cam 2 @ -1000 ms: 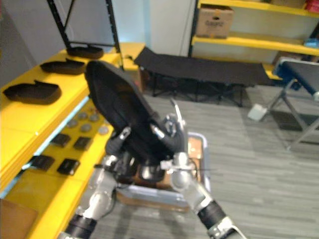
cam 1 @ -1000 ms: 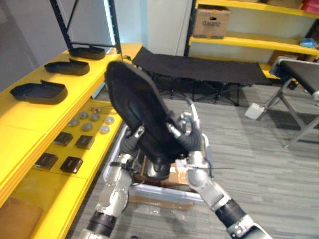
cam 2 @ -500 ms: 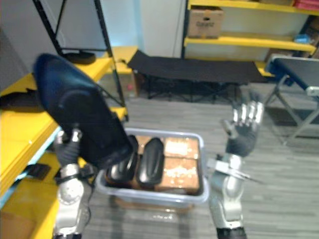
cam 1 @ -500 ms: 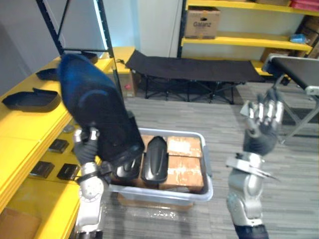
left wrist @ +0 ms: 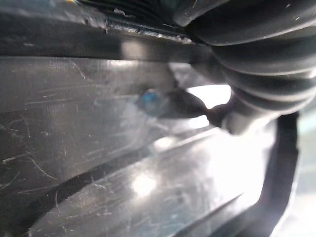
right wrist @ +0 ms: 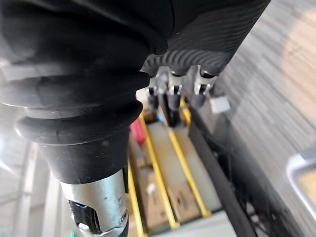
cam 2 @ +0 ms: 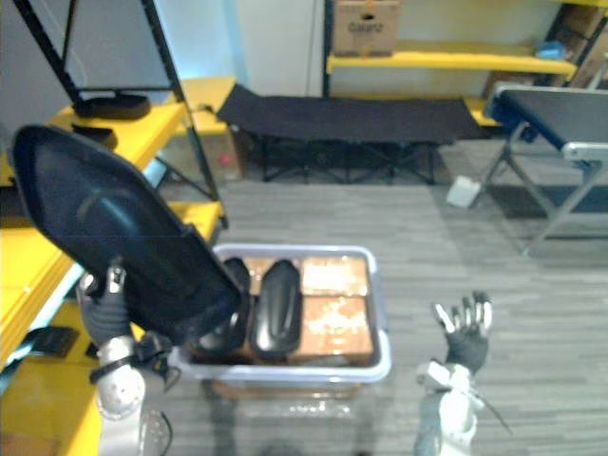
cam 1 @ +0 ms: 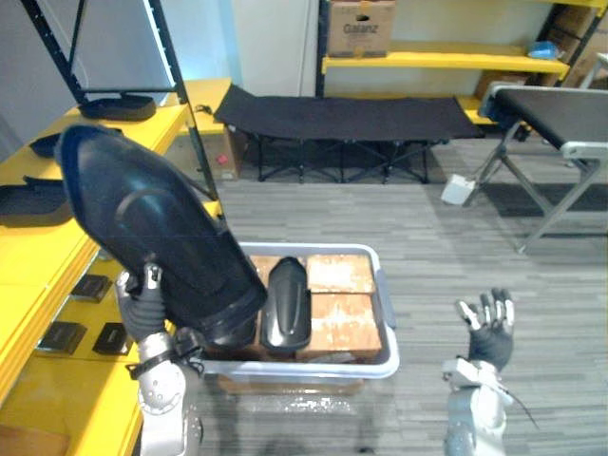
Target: Walk over and take plastic housings, then place them on the shelf
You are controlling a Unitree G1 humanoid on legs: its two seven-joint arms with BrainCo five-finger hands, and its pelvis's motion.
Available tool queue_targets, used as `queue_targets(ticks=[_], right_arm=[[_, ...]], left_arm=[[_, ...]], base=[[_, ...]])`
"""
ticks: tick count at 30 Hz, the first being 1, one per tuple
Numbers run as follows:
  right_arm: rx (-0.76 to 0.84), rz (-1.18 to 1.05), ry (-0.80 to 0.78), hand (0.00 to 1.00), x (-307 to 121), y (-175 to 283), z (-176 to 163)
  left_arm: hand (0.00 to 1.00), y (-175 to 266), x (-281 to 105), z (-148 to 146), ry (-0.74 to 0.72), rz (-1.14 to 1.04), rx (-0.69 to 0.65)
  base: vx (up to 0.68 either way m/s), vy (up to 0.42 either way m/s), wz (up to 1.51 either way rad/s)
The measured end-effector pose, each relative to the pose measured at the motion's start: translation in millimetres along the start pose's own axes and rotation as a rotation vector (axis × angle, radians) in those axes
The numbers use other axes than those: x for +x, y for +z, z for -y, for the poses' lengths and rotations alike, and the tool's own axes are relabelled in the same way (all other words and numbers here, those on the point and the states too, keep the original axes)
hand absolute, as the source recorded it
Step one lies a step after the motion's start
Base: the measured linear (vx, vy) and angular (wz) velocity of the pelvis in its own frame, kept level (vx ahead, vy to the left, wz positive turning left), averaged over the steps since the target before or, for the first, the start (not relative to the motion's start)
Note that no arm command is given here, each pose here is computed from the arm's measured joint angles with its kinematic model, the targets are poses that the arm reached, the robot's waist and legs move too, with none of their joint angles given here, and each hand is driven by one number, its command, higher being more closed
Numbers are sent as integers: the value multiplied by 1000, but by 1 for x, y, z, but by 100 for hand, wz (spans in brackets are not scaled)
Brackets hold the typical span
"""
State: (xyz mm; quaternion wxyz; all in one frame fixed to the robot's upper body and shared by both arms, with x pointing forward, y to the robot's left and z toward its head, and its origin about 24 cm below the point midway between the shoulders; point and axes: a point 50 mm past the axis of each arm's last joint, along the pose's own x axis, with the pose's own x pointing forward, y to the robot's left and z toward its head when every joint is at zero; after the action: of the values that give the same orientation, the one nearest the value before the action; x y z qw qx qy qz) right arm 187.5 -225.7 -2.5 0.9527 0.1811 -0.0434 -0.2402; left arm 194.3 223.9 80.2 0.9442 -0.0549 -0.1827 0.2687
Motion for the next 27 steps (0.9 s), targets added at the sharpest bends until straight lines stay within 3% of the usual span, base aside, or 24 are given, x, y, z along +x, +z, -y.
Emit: queue_targets(ticks=[10,17,22,27], right_arm=[[-47,-36,309,0,8,-16,-71],[-76,19,373,0,18,-5,-85],[-123,26,388,0,26,0,-82],[-198,8,267,0,31,6,-39]], left_arm=[[100,34,-9,-37,89,144,58],[100,25,-17,-48,63,77,78],[100,18,-25,-50,36,25,41],[100,5,-33,-44,6,-36,-57]], base=[[-5,26,67],[45,7,72],[-86,-69,58],[-90,49,49]])
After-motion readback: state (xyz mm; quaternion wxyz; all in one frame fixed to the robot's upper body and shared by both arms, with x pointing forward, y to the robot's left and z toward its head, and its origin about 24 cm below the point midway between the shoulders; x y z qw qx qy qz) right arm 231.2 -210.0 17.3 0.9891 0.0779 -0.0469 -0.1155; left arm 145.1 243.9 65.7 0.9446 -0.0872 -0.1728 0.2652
